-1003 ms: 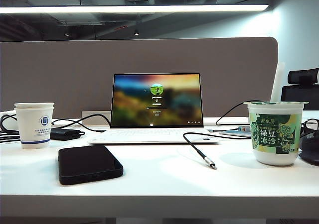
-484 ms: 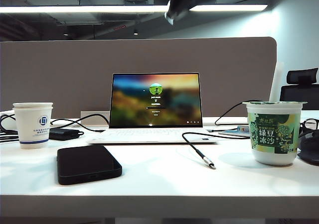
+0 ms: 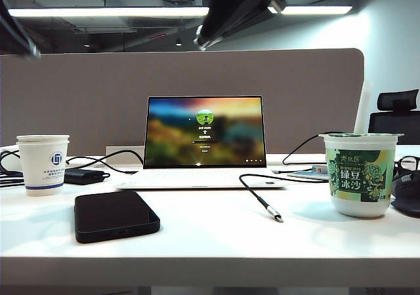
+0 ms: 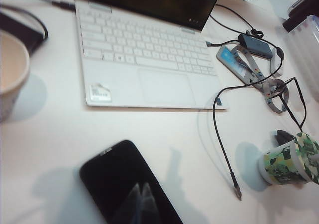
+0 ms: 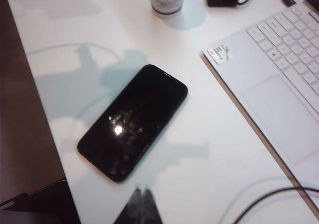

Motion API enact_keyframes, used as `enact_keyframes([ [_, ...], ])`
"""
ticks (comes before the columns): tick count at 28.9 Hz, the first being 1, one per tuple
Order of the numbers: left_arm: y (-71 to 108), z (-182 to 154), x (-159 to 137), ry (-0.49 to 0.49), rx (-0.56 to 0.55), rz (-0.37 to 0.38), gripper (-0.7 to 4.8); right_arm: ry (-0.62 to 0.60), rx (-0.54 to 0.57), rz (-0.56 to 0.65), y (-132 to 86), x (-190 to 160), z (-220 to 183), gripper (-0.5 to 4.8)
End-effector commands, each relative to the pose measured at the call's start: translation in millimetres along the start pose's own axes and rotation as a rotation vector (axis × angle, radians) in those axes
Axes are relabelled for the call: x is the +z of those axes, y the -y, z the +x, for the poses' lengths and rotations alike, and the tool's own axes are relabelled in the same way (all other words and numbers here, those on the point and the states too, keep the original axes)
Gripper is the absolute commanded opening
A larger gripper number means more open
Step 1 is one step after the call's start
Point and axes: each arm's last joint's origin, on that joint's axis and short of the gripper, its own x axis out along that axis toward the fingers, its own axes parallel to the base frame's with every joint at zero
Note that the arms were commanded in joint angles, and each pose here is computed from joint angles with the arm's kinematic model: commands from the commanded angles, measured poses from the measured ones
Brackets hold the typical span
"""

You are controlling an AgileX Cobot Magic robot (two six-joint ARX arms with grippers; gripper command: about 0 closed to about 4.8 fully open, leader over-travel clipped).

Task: Pick up the black phone, pick up the charger plug, insert the charger plug into the phone's charging port, and finally place the connected phone back on the desk.

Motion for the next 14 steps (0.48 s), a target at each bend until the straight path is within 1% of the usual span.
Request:
enact_keyframes([
  [1, -8.1, 10.5, -10.4, -0.025, -0.072, -0.083, -0.06, 0.041, 0.014, -0.014, 2.7, 4.2, 9.1, -0.01],
  [2, -12.1, 14.3, -15.0, -0.042, -0.067, -0.108, -0.06, 0.043, 0.014, -0.015, 4.2, 4.3, 14.1, -0.01],
  [5, -20.7, 22.0, -25.7, -0.085, -0.049, -0.141, -0.06, 0.044, 0.015, -0.012, 8.4, 3.6, 30.2, -0.01],
  [9, -28.5, 31.9, -32.9, -0.148, -0.051, -0.198, -0.04, 0.034, 0.014, -0.004, 15.0, -0.2, 54.0, -0.01],
  [10, -30.0, 34.3, -33.7, -0.161, -0.054, -0.206, 0.07, 0.029, 0.014, -0.001, 16.7, -1.8, 60.5, -0.01],
  [11, -32.0, 37.4, -34.6, -0.175, -0.055, -0.214, 0.57, 0.028, 0.015, 0.0, 18.1, -2.9, 65.6, -0.01],
  [12, -33.8, 40.0, -35.5, -0.185, -0.051, -0.221, 1.18, 0.025, 0.016, 0.001, 19.5, -4.4, 72.2, -0.01],
  [14, -38.0, 45.5, -37.8, -0.21, -0.038, -0.239, 2.71, 0.018, 0.02, 0.005, 21.0, -7.4, 83.7, -0.01],
])
